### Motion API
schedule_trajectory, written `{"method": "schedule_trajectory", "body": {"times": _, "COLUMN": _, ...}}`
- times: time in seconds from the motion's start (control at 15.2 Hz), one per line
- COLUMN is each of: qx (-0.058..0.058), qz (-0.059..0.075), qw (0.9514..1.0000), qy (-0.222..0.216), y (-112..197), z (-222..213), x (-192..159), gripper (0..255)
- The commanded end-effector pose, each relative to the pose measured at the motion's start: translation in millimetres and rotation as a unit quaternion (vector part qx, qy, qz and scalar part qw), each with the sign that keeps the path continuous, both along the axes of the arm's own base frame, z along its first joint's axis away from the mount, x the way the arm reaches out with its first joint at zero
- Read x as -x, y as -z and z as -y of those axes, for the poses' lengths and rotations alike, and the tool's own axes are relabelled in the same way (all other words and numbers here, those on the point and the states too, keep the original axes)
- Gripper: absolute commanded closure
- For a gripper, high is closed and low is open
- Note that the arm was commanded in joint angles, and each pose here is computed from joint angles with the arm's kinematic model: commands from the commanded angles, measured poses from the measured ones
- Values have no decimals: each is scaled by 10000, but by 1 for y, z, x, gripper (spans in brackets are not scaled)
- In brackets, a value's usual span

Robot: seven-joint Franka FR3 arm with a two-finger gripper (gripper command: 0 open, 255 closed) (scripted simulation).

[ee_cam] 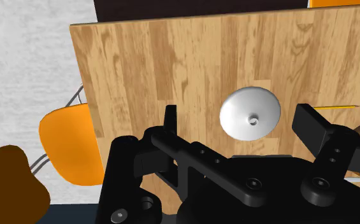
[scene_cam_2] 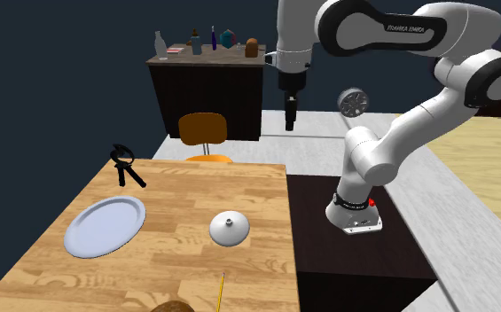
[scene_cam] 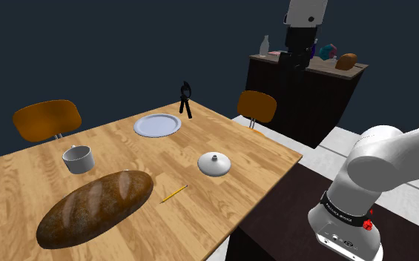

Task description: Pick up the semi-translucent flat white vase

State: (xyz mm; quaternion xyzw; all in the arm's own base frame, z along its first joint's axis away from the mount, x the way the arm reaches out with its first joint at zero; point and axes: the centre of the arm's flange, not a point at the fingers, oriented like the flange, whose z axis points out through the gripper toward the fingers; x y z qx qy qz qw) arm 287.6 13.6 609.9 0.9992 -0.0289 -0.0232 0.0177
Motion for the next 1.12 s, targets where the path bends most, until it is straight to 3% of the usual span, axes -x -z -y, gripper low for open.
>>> {"method": "schedule_trajectory", "body": {"times": 0.0, "qx": 0, "qz": 0, "qw": 10000, "qy": 0, "y": 0, "z": 0, "x": 0, "gripper": 0}}
{"method": "schedule_trajectory", "body": {"times": 1.06, "qx": -195, "qz": 84, "qw": 9998, "qy": -28, "y": 174, "z": -52, "x": -102, "gripper": 0}}
